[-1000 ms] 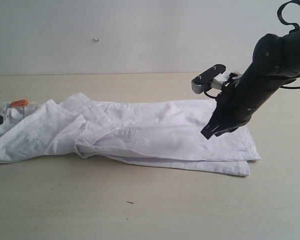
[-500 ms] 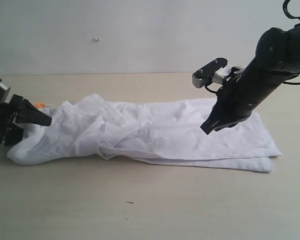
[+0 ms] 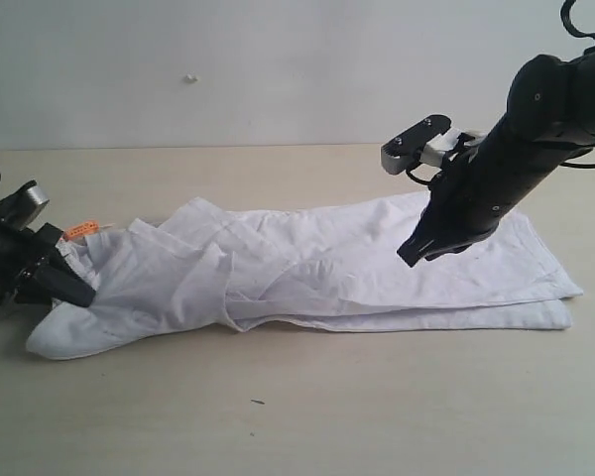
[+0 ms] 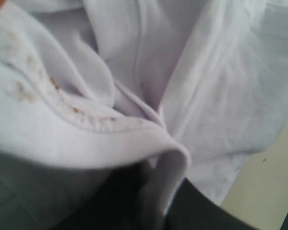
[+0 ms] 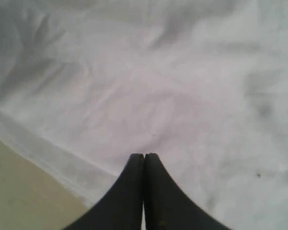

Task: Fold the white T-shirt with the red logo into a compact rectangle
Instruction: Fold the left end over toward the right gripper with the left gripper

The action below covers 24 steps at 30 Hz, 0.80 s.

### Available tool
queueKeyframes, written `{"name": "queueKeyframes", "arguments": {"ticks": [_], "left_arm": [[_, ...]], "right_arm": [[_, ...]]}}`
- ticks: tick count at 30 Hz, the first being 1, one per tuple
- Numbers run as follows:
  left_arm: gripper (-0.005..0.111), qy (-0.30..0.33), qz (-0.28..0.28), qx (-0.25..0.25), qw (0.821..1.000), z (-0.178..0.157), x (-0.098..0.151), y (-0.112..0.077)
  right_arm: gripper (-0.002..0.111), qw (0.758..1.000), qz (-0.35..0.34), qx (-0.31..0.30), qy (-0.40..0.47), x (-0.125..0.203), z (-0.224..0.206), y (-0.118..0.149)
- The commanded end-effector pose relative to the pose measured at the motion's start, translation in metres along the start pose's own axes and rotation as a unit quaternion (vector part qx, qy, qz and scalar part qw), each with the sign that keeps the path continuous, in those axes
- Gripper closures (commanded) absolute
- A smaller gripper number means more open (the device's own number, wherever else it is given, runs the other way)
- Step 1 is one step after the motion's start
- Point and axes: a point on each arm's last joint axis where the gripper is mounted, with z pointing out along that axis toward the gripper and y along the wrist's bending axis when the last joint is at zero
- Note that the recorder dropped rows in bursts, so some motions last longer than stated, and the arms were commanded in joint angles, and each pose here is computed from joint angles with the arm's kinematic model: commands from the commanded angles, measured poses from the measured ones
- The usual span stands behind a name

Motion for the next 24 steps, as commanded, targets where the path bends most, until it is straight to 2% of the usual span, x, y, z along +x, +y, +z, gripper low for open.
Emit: {"name": "queueKeyframes", "arguments": {"ticks": [1, 7, 10, 11, 13, 16, 17, 23, 24], "left_arm": [[0.107, 0.002, -0.022, -0.04, 0.999, -0.042, 0.018, 0.016], [0.107, -0.099, -0.048, -0.064, 0.992, -0.117, 0.032, 0.012], [0.107, -0.158, -0.055, -0.045, 0.985, -0.137, 0.03, 0.002], [0.107, -0.203, -0.056, -0.017, 0.977, -0.145, 0.023, -0.01], [0.107, -0.233, -0.059, 0.007, 0.971, -0.15, 0.017, -0.025], [0.107, -0.216, -0.024, 0.0, 0.976, -0.144, 0.011, -0.056], [0.107, -0.211, -0.006, 0.003, 0.978, -0.138, 0.007, -0.072], [0.107, -0.195, 0.048, 0.062, 0.978, -0.103, -0.014, -0.14], [0.107, -0.173, 0.069, 0.08, 0.979, -0.082, -0.018, -0.163]], "right_arm": [[0.108, 1.0, 0.003, 0.003, -0.005, 0.0, -0.003, -0.001], [0.108, 1.0, 0.004, 0.0, 0.003, 0.002, 0.006, -0.002], [0.108, 1.0, 0.006, -0.004, 0.012, 0.004, 0.013, -0.002], [0.108, 1.0, 0.006, -0.007, 0.017, 0.005, 0.016, -0.002], [0.108, 1.0, 0.009, -0.009, 0.019, 0.006, 0.019, -0.001], [0.108, 1.0, 0.014, -0.01, 0.016, 0.005, 0.021, -0.001], [0.108, 1.0, 0.014, -0.008, 0.013, 0.005, 0.021, -0.002], [0.108, 1.0, 0.019, -0.011, 0.015, 0.005, 0.021, -0.001], [0.108, 0.999, 0.034, -0.008, 0.011, 0.004, 0.02, -0.002]]}}
